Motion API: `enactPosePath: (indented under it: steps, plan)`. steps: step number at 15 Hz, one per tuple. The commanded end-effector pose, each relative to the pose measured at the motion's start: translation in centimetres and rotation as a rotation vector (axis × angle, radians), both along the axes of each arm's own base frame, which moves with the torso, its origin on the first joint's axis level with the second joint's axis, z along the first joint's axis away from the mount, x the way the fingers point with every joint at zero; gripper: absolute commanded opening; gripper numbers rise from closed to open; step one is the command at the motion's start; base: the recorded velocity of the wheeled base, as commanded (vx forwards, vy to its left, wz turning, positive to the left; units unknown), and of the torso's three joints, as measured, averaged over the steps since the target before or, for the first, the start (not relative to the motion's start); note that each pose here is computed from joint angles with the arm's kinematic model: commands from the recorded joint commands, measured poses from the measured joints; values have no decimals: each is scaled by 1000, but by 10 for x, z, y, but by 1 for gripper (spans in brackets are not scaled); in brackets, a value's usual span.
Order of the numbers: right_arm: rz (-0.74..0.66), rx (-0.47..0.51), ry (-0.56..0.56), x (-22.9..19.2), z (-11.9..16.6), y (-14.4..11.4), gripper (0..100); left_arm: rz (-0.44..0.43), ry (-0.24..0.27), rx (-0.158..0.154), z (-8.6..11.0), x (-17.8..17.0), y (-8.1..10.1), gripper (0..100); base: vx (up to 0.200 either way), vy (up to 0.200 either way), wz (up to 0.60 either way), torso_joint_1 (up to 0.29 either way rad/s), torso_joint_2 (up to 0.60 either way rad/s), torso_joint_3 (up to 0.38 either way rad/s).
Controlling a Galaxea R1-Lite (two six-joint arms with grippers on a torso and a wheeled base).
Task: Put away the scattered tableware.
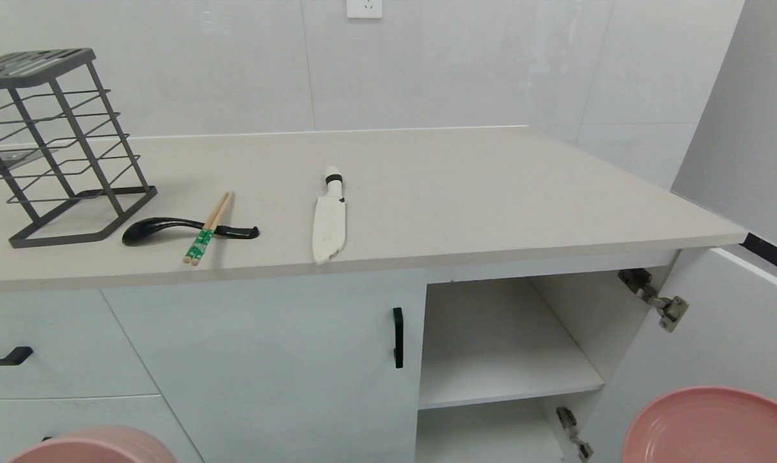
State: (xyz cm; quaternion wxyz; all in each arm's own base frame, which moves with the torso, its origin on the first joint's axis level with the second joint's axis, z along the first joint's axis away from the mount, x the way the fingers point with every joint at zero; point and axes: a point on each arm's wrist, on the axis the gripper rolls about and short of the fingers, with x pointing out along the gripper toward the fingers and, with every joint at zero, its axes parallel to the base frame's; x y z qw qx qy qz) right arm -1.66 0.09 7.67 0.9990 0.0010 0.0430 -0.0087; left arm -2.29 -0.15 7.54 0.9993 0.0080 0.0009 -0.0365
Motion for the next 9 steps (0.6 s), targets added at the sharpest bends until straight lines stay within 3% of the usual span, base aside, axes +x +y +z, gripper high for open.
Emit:
enactPosePath:
  steps: [1,9]
  plan:
    - [1,0,1,0,0,0,0,-1,1,2,0,0,0,0,0,0,0,0,0,0]
    - [102,-13,1,0,0,0,0,-4,0,10,0,0,0,0,0,0,0,0,0,0]
